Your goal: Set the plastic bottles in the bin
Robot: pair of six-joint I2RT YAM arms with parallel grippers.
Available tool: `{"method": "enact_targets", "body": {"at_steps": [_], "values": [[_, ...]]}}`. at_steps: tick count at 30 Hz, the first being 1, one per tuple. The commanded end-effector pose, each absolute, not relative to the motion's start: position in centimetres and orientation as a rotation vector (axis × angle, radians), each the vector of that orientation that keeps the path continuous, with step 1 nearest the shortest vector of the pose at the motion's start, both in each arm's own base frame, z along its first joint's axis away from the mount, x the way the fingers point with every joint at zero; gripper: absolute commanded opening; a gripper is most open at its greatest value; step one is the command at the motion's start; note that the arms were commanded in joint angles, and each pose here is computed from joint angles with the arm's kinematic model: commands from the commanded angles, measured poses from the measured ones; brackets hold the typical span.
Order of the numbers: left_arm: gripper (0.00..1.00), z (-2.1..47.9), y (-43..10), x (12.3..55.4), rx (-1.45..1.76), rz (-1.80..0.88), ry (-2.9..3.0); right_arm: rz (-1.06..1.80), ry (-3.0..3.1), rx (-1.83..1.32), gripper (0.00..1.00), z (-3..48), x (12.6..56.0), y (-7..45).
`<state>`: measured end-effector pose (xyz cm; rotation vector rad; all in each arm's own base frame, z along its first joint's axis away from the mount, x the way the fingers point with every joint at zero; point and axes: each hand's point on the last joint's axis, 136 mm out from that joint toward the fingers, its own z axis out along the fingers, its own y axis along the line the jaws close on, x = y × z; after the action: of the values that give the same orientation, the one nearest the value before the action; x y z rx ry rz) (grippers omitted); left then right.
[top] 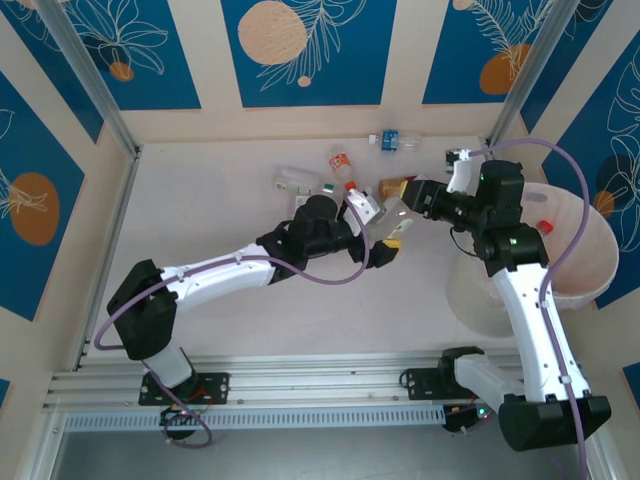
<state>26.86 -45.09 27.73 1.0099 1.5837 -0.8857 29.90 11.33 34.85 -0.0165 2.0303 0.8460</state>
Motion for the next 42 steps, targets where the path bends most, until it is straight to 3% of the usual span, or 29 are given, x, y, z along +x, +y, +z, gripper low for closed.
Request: {"method": "enact_targets", "body": {"at_steps": [1, 7, 19, 22, 31, 39, 42], "values": [[1.0, 28.9, -44.5, 27.9, 0.932, -0.886, 1.571, 0.694, 1.959, 0.003, 0.0, 37.2, 29.3, 9.3], [1.0, 26.6, -40.4, 31.9, 0.656, -0.689, 1.713, 0.472, 1.882, 0.045, 0.0, 40.1, 27.7, 6.2], [1.0, 20.4, -33.5, 35.4, 0.265, -0.649, 1.956, -0.177, 1.568, 0.332, 0.0, 48.0, 21.1, -5.1], [1.0, 20.1, -33.5, 35.8, 0.277, -0.697, 1.978, -0.441, 1.655, 0.473, 0.0, 47.1, 20.1, -8.9], [1.0, 20.5, -34.4, 35.9, 0.325, -0.762, 1.988, -0.88, 1.826, 0.705, 0.0, 44.1, 17.5, -14.2], [1.0, 20.6, -34.6, 35.8, 0.331, -0.771, 1.986, -0.915, 2.037, 0.853, 0.0, 37.3, 16.7, -16.6], [1.0, 20.5, -34.6, 35.8, 0.335, -0.77, 1.99, -0.892, 2.058, 0.866, 0.08, 36.0, 17.0, -16.8]]}}
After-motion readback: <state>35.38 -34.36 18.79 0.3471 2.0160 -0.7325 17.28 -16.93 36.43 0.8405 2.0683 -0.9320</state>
